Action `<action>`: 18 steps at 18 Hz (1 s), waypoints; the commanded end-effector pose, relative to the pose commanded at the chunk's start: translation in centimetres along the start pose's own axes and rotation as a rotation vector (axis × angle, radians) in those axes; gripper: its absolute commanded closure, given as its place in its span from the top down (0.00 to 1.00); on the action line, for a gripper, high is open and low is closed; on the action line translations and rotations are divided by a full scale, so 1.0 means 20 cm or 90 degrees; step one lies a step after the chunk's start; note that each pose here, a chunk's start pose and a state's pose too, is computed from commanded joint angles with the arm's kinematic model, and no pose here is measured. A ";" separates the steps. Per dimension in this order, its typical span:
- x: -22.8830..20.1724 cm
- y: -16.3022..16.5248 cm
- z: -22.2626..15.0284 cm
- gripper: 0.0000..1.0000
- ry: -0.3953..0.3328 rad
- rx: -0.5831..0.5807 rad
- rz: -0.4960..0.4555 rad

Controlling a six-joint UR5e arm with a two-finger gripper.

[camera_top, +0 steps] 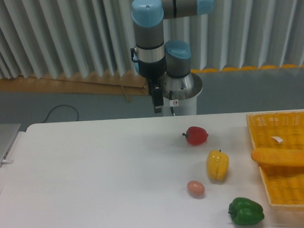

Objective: Place the red peppers in a basket

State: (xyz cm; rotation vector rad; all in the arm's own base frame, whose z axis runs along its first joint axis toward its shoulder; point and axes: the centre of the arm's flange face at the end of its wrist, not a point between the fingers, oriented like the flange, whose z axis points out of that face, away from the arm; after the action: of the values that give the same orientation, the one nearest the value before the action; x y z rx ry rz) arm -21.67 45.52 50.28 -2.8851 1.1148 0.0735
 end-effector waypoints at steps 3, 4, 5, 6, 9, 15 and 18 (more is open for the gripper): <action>0.00 0.00 0.00 1.00 0.000 0.001 0.001; 0.00 0.00 0.01 1.00 0.002 0.000 0.001; 0.00 0.00 0.01 1.00 0.001 0.000 0.001; 0.00 0.00 0.01 1.00 0.001 0.000 0.002; 0.00 0.00 0.00 1.00 0.000 0.000 0.001; 0.00 0.00 0.01 1.00 0.002 0.000 0.000; 0.00 0.00 0.01 1.00 0.002 0.000 0.000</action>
State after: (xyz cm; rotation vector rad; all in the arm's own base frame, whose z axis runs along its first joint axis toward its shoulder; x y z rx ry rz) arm -21.71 45.54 50.07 -2.8868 1.1146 0.0696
